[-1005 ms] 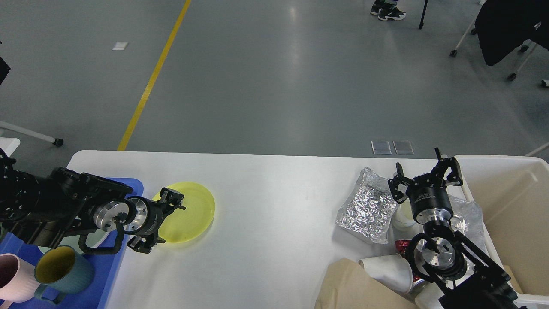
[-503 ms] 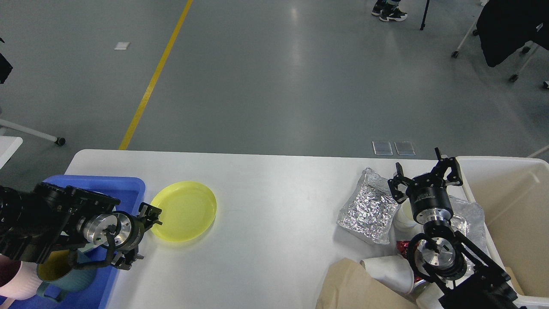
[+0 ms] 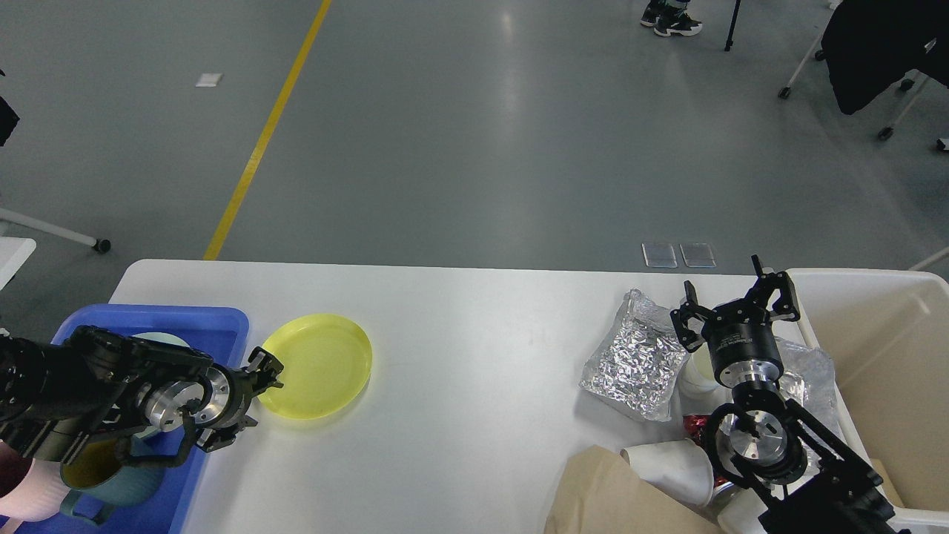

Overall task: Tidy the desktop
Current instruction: 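Grip the yellow plate rim with the left gripper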

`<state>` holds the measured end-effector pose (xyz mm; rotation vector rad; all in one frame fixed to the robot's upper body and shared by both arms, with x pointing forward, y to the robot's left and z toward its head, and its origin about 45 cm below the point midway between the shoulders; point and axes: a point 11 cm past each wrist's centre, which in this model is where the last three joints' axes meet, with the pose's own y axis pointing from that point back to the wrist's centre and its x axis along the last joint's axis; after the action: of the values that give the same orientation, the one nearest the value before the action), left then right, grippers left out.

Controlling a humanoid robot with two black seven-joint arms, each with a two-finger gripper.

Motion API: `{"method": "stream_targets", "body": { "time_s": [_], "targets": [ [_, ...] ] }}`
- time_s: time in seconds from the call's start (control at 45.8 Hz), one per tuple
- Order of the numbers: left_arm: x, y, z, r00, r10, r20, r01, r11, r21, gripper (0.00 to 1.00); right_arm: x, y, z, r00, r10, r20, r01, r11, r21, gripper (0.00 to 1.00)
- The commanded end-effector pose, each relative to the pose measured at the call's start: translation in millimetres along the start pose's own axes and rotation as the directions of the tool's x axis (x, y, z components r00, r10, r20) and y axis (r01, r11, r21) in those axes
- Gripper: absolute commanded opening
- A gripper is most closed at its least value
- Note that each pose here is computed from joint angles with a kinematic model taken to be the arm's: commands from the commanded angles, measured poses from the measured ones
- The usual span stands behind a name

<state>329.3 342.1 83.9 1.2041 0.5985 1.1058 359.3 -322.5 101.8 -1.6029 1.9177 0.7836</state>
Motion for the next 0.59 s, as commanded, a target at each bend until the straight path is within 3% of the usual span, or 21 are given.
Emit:
{"method": "stream_targets", "body": {
  "time_s": [0.0,0.109,0.219,0.568],
  "targets": [
    [1.3,-2.8,-0.7,1.000,0.002,0.009,-0.002,1.000,-0.014,0.48,0.0,0.0,0.0,1.000,0.000,0.000,0.000,1.000,0.000,1.00],
    [-1.8,-6.3,-3.5,1.000,-0.009,-0.006,0.009,1.000,-0.016,0.43,0.0,0.0,0.0,1.000,0.000,0.000,0.000,1.000,0.000,1.00],
    [-3.2,-7.0,-5.7,1.000,-0.021,0.009,0.021,1.000,-0.011,0.29,0.0,0.0,0.0,1.000,0.000,0.000,0.000,1.000,0.000,1.00],
    [-0.6,-7.4,-6.0,0.999,-0.027,0.022,0.028,1.000,-0.012,0.17,0.0,0.0,0.0,1.000,0.000,0.000,0.000,1.000,0.000,1.00]
  ]
}}
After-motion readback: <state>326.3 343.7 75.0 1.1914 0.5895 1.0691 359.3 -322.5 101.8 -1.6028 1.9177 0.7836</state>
